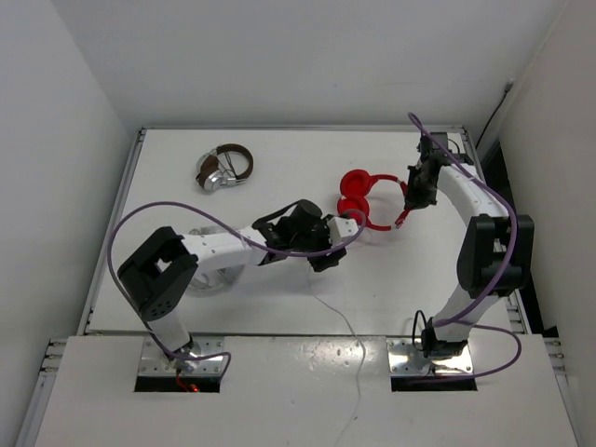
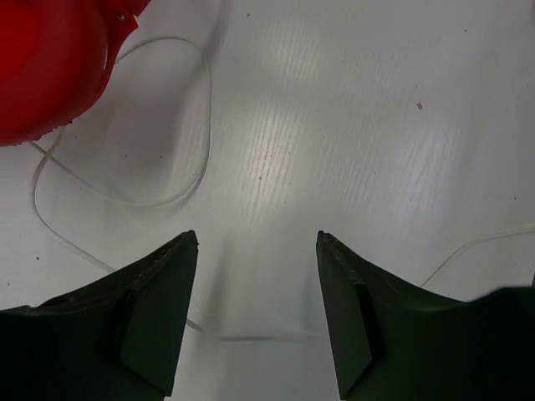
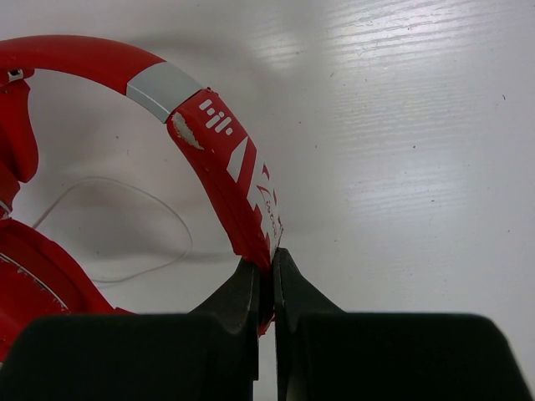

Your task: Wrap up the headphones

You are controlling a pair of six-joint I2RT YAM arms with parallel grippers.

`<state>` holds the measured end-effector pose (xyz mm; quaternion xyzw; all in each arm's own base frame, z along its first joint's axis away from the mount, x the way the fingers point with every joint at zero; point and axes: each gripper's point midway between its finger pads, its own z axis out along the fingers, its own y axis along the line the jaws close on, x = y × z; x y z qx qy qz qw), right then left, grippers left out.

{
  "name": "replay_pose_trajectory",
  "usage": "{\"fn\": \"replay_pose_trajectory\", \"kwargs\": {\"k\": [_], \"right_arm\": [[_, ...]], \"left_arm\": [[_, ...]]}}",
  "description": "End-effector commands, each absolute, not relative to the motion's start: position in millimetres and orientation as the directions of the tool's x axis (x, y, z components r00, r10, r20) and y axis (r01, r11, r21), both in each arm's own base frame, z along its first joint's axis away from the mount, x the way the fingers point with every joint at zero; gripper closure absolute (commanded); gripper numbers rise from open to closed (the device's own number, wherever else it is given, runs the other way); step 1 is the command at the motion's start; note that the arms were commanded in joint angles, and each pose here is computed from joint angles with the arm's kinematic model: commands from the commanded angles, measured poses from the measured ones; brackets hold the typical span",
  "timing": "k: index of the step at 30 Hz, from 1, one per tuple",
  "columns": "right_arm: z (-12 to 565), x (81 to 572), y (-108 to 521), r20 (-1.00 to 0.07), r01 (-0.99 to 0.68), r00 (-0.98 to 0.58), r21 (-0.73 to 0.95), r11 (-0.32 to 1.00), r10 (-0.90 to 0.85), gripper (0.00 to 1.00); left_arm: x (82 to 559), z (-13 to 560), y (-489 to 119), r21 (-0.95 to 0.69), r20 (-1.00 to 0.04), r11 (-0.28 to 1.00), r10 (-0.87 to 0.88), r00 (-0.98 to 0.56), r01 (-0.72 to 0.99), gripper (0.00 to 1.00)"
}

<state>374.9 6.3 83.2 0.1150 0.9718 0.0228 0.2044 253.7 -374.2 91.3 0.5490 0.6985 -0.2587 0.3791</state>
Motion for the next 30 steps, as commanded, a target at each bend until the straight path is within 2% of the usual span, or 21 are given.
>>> {"fn": "replay_pose_trajectory", "kwargs": {"k": [1,6,9,10,14,19,23,30], "right_arm": [[107,390,17,-0.46,0.206,-0.85,0.156,0.966,0.256,1.0],[111,388,9,-0.467,0.231,-0.839,0.162,0.959,0.281,1.0],[111,386,6,-0.467,0.24,-0.836,0.162,0.957,0.289,1.0],[111,386,6,-0.467,0.24,-0.836,0.162,0.957,0.289,1.0],[111,386,6,-0.467,0.24,-0.836,0.162,0.957,0.289,1.0],[111,386,10,-0.465,0.239,-0.836,0.167,0.957,0.29,1.0],[111,386,10,-0.465,0.239,-0.836,0.167,0.957,0.29,1.0],[115,388,14,-0.471,0.236,-0.833,0.173,0.956,0.291,1.0]], "left_arm": [[267,109,-396,0.075,-0.852,0.278,0.516,-0.083,0.958,0.36],[306,129,-364,0.034,-0.889,0.465,0.418,-0.186,0.885,0.36],[311,139,-340,-0.018,-0.906,0.534,0.349,-0.24,0.845,0.29],[305,157,-338,-0.03,-0.922,0.517,0.316,-0.224,0.855,0.24],[291,171,-333,-0.078,-0.932,0.514,0.266,-0.246,0.854,0.18],[288,143,-329,-0.132,-0.893,0.523,0.306,-0.329,0.842,0.21],[277,115,-338,-0.206,-0.847,0.445,0.366,-0.386,0.872,0.24],[300,83,-329,-0.212,-0.81,0.53,0.374,-0.451,0.821,0.25]]}}
